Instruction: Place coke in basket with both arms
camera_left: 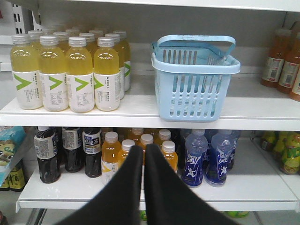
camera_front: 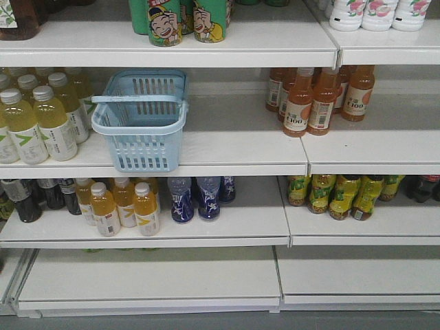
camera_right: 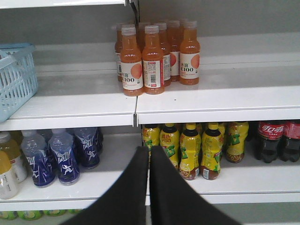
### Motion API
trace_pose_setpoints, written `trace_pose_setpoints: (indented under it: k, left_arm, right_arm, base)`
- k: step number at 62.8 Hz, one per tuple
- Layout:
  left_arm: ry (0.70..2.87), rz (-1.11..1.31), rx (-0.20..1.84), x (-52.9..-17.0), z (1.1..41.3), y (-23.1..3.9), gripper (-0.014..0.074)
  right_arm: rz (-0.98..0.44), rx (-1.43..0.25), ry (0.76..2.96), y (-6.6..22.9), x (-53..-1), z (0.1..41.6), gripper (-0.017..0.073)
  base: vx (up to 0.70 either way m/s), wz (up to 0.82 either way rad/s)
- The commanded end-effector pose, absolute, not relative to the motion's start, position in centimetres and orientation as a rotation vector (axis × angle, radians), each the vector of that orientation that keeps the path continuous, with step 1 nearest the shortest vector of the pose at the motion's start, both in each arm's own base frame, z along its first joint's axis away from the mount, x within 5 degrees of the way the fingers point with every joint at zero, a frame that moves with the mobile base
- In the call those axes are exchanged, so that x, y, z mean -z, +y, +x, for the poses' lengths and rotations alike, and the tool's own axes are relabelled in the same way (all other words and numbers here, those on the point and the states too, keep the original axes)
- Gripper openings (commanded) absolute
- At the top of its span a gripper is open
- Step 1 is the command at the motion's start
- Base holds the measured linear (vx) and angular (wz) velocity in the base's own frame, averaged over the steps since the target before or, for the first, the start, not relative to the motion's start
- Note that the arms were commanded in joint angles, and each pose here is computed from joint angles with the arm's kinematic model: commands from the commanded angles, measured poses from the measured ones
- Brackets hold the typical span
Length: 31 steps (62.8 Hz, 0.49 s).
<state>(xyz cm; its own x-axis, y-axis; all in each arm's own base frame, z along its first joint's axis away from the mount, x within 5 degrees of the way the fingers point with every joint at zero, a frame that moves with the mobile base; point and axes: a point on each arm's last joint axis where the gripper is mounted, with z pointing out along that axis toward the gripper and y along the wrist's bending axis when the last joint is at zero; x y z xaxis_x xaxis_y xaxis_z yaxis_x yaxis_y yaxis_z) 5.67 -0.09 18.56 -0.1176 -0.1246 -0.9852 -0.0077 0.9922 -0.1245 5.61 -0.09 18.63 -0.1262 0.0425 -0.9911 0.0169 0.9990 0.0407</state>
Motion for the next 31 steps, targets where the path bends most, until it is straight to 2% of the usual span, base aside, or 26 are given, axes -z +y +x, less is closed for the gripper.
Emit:
trace_pose_setpoints:
  k: [1,31]
  left_arm:
    - [1.564,-0.106,0.117,-20.42,5.44,-0.07,-0.0006]
    - [1.564,-0.106,0.117,-20.42,5.44,-0.07,-0.0006]
  right_arm:
    - [0.031,-0.007,1.619,-0.10,-19.11,5.61,-0.0006]
    - [0.031,-0.007,1.619,-0.10,-19.11,5.61,-0.0006]
  base:
    - [0.11,-0.01]
    - [0.07,0.00]
